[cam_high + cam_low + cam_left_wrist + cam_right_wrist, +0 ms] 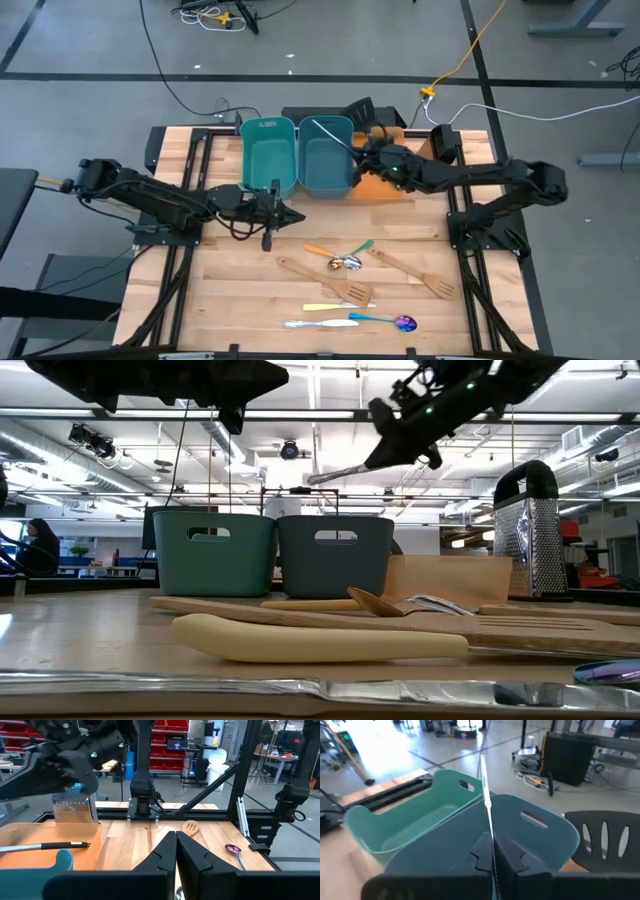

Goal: Pick & Place Kitchen Items
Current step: Put the top silver table knife into the blue bin

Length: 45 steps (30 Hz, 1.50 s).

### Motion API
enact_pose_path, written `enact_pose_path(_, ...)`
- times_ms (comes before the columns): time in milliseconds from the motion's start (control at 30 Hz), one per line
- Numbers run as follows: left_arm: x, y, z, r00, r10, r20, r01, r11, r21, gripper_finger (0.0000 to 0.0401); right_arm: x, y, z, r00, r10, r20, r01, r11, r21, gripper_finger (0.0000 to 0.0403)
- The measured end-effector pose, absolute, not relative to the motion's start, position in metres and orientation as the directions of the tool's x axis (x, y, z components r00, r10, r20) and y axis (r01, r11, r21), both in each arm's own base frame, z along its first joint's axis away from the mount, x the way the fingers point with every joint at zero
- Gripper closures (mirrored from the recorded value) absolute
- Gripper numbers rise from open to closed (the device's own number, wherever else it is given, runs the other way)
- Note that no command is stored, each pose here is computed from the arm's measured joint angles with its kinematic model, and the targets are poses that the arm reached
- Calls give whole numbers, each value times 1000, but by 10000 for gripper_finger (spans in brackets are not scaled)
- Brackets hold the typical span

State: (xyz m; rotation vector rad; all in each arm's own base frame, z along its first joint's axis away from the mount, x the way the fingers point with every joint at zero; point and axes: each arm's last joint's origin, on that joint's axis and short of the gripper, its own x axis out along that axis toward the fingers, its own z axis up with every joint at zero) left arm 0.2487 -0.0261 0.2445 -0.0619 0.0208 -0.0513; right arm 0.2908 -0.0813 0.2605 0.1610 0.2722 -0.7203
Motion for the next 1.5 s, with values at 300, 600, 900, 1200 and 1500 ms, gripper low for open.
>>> enact_pose_path(300, 249, -26, 245, 999, -51, -16, 50, 997, -59, 389, 314, -100, 238, 664, -649, -371, 724, 682, 102, 396)
enact_pose_path(600, 249, -26, 245, 999, -51, -12, 51, 997, -57, 389, 321, -109, 221, 627, -670, -397, 764, 627, 148, 396)
enact_pose_path(900, 249, -26, 245, 999, -51, -8, 51, 997, -55, 389, 328, -111, 211, 623, -682, -382, 777, 593, 209, 396)
enact_pose_path(1200, 249, -26, 246, 999, -51, 1, 51, 997, -56, 389, 333, -112, 201, 629, -673, -391, 773, 595, 220, 396)
enact_pose_path(1500, 249, -26, 247, 999, -51, 3, 51, 997, -57, 389, 334, -112, 198, 632, -666, -397, 771, 594, 229, 396)
